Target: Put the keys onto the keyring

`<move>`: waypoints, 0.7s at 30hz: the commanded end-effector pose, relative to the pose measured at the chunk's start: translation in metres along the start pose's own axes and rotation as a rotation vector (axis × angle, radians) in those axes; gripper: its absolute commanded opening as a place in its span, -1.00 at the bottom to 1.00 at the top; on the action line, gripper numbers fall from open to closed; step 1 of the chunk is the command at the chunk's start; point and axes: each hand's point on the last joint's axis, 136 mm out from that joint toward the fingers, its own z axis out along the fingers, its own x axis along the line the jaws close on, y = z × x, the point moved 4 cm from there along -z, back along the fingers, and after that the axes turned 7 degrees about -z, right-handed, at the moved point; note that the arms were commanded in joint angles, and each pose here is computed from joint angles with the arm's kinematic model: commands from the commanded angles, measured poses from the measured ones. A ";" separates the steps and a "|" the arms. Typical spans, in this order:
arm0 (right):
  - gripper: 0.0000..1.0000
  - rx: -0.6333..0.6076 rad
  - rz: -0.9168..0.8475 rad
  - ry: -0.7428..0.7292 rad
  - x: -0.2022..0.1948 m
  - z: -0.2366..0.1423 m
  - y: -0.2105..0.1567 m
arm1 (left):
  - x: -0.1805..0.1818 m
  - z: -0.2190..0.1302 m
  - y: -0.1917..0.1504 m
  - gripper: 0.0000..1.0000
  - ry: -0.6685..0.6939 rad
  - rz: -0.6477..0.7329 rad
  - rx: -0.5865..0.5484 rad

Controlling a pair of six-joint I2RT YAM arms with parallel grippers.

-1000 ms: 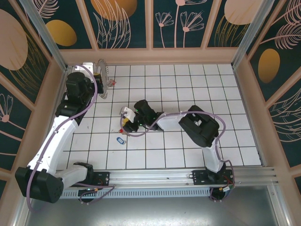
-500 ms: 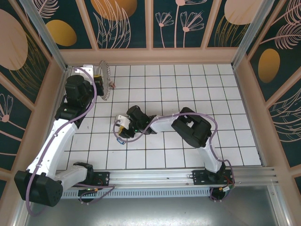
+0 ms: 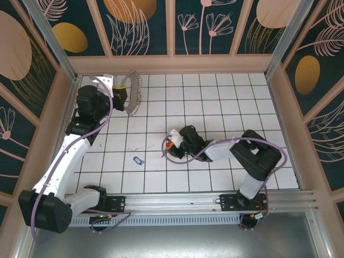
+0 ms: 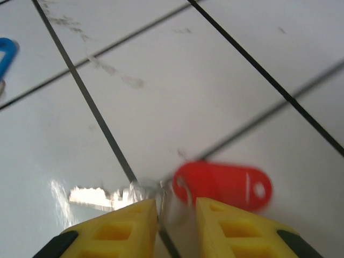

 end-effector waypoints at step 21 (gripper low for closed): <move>-0.44 -0.497 0.199 -0.132 -0.038 -0.092 0.075 | -0.060 0.010 0.010 -1.00 -0.510 -0.088 0.059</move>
